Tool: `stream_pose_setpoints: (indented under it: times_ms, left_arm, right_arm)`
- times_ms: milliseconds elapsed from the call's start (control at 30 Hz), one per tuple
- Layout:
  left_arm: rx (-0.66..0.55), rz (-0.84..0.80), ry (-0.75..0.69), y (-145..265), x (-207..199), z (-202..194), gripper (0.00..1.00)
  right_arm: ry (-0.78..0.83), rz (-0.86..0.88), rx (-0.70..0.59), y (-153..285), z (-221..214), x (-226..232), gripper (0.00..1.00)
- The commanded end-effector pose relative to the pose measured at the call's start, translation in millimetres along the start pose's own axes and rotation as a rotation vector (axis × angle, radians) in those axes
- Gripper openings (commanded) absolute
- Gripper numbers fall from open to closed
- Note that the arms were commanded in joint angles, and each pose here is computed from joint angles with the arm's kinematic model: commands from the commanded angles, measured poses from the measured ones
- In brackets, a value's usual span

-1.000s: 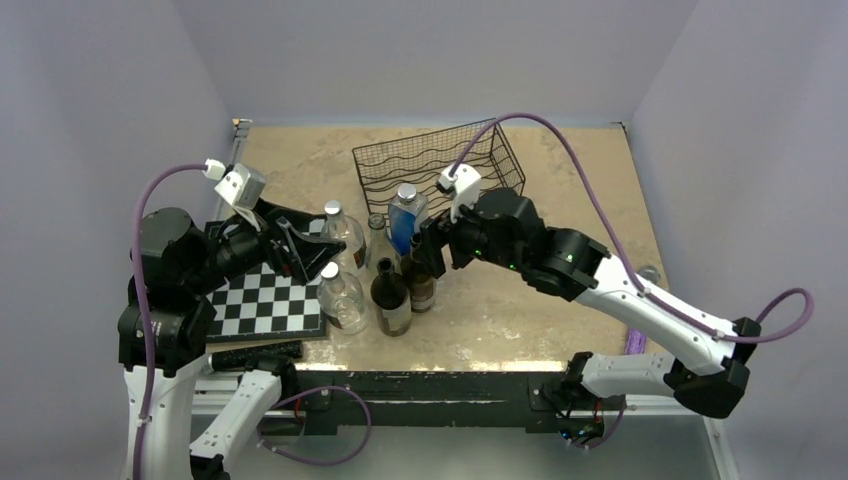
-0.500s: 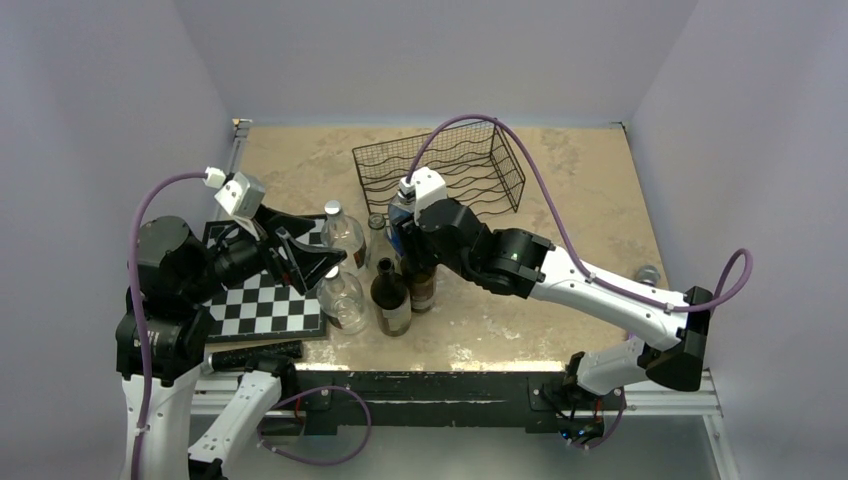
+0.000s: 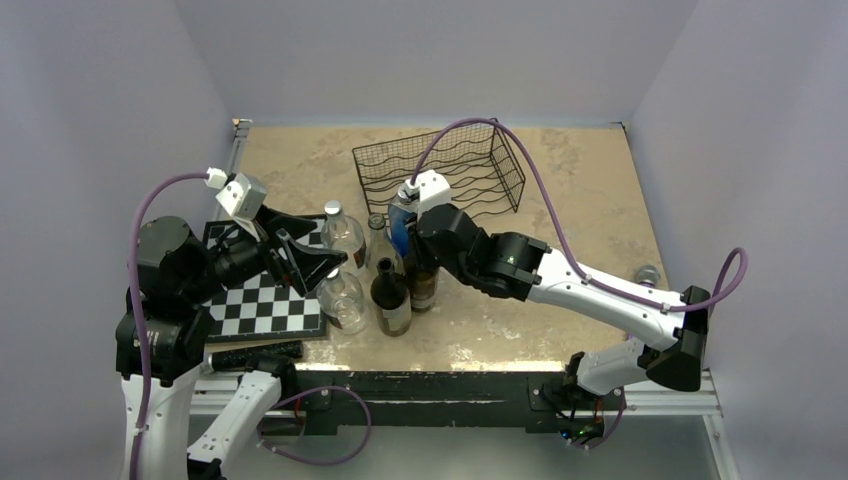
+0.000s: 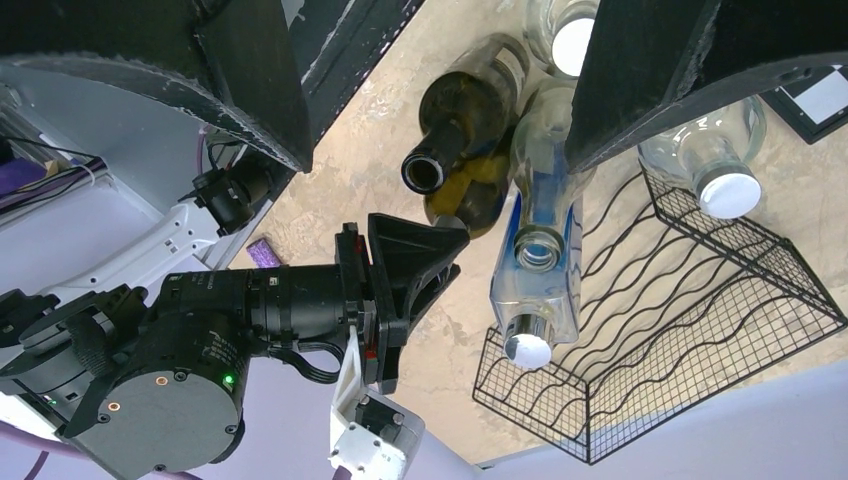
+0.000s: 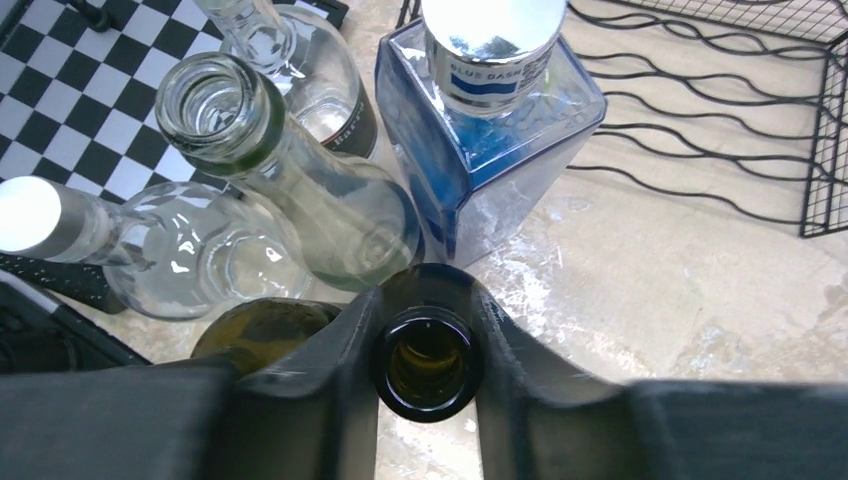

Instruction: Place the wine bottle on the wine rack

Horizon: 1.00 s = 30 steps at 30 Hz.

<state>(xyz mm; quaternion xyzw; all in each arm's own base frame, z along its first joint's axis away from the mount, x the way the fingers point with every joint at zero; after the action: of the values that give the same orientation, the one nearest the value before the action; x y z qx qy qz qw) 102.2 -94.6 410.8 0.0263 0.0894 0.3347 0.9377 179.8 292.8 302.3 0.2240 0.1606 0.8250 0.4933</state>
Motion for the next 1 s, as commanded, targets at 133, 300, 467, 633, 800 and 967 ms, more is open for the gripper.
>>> stream_pose_setpoints:
  times_ms: [133, 300, 467, 633, 800, 967]
  left_arm:
    - [-0.008, -0.096, -0.028, -2, -7, 2, 0.99]
    - [-0.050, -0.184, -0.053, -1, -17, 12, 0.99]
    - [-0.100, -0.285, -0.013, -14, -17, 26, 0.99]
    - [-0.140, -0.444, -0.035, -34, -32, 39, 0.99]
    - [-0.114, -0.571, -0.027, -74, -50, 37, 0.99]
    - [-0.057, -0.662, -0.096, -120, -72, 31, 0.99]
  right_arm:
    - [-0.032, -0.071, -0.070, 9, 11, -10, 0.00]
    - [-0.022, -0.091, -0.140, 43, 36, -25, 0.00]
    - [-0.012, -0.044, -0.199, 97, 69, -39, 0.00]
    - [-0.018, -0.040, -0.209, 145, 83, -62, 0.00]
    - [-0.053, 0.016, -0.226, 197, 90, -84, 0.00]
    - [-0.070, 0.091, -0.199, 236, 91, -97, 0.00]
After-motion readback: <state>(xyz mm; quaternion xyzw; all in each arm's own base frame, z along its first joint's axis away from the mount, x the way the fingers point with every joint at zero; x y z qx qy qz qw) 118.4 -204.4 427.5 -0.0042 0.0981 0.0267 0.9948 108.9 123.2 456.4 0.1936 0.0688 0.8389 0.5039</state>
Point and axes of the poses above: each gripper's point midway between its finger pads, its own y axis back along the fingers, its own x axis along the line the jaws close on, z = x × y, the point moved 7 cm from there along y, back along the fingers, and after that the axes turned 10 degrees about -y, right-handed, at the moved point
